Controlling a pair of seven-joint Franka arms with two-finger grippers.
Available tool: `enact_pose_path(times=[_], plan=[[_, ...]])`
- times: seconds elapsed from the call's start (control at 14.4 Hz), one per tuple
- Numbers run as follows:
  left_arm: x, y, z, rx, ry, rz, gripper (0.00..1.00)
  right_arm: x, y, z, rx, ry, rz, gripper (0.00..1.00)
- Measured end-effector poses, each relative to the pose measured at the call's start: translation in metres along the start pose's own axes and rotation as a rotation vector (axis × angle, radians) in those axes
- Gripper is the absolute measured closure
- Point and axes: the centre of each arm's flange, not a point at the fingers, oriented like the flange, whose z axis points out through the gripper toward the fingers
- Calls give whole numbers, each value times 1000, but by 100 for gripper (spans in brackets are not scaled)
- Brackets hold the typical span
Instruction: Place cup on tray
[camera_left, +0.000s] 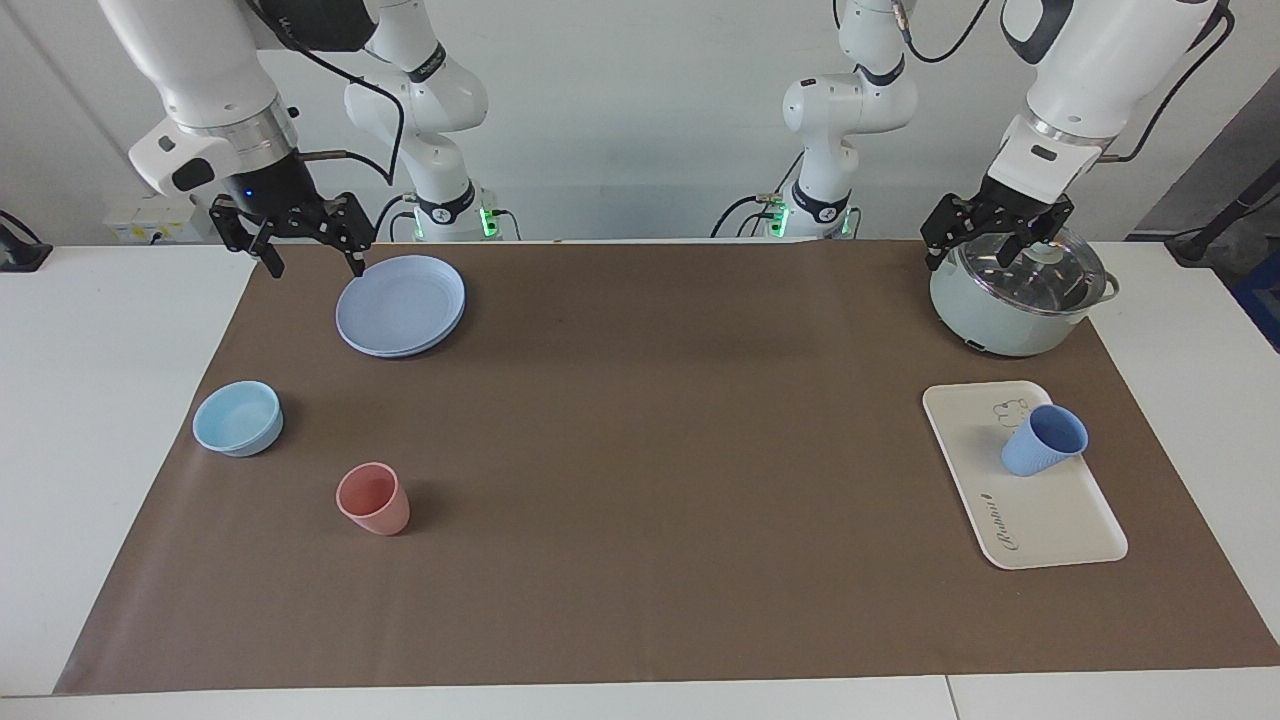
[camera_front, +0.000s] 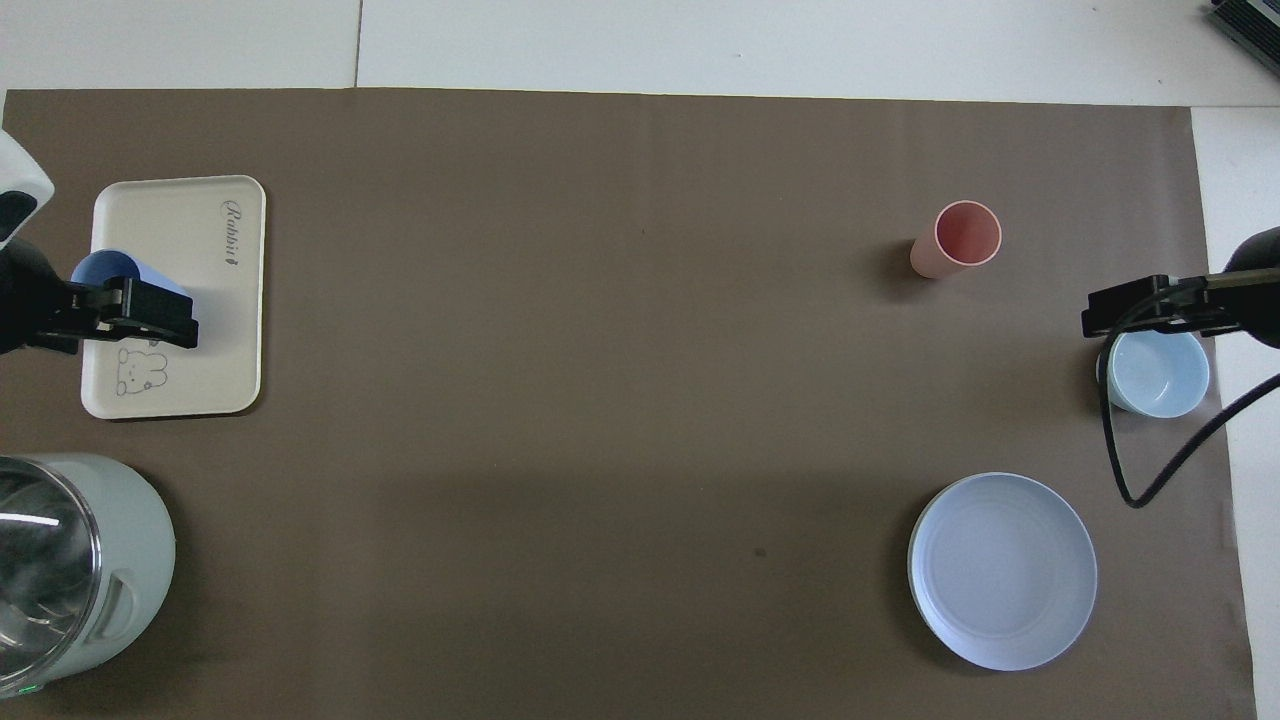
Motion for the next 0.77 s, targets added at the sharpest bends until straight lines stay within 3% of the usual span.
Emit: enact_pose_path(times=[0.42, 0.77], plan=[[0, -2, 2, 0, -6, -4, 0, -10, 9, -4, -3, -74, 17, 0], [0, -3, 2, 0, -6, -5, 0, -11, 10, -8, -3, -76, 17, 0]])
